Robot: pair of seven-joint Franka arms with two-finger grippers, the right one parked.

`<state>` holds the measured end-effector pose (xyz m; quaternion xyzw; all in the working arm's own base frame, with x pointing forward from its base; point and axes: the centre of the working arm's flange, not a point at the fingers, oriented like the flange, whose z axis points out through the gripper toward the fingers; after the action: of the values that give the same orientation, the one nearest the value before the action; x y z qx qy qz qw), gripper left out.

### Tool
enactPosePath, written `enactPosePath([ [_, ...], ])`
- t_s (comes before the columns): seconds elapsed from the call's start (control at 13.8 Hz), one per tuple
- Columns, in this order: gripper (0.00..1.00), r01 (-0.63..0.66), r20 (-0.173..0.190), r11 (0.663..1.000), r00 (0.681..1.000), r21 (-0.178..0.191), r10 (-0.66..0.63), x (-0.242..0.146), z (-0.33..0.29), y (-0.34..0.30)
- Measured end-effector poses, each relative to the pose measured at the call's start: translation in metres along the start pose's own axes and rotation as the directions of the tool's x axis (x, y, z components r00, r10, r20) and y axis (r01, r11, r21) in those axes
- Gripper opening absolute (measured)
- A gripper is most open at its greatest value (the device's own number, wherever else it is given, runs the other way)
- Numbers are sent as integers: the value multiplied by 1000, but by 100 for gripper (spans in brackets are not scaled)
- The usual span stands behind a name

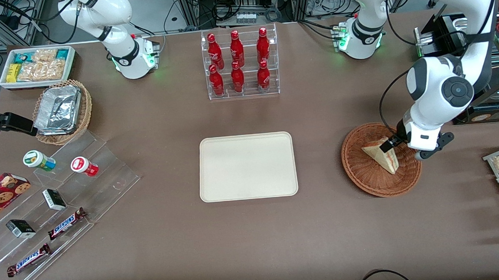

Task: Place sandwich from basket to tray
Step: 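Lower the open left gripper over the wrapped sandwich in the basket, then close the left gripper on the sandwich and lift it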

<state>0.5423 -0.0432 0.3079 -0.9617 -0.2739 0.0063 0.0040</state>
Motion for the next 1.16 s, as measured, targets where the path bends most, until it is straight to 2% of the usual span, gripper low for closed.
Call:
enactPosePath([
  [0.29,100,16,8,1000,1000,0,-16,-2,17,6],
  [0.65,96,17,47,1000,999,22,-18,-4,42,5],
  [0.73,87,23,53,999,998,27,-24,-6,46,4],
  [1.02,41,61,57,998,996,33,-62,-7,49,4],
  [1.16,30,63,56,998,996,32,-65,-7,49,4],
])
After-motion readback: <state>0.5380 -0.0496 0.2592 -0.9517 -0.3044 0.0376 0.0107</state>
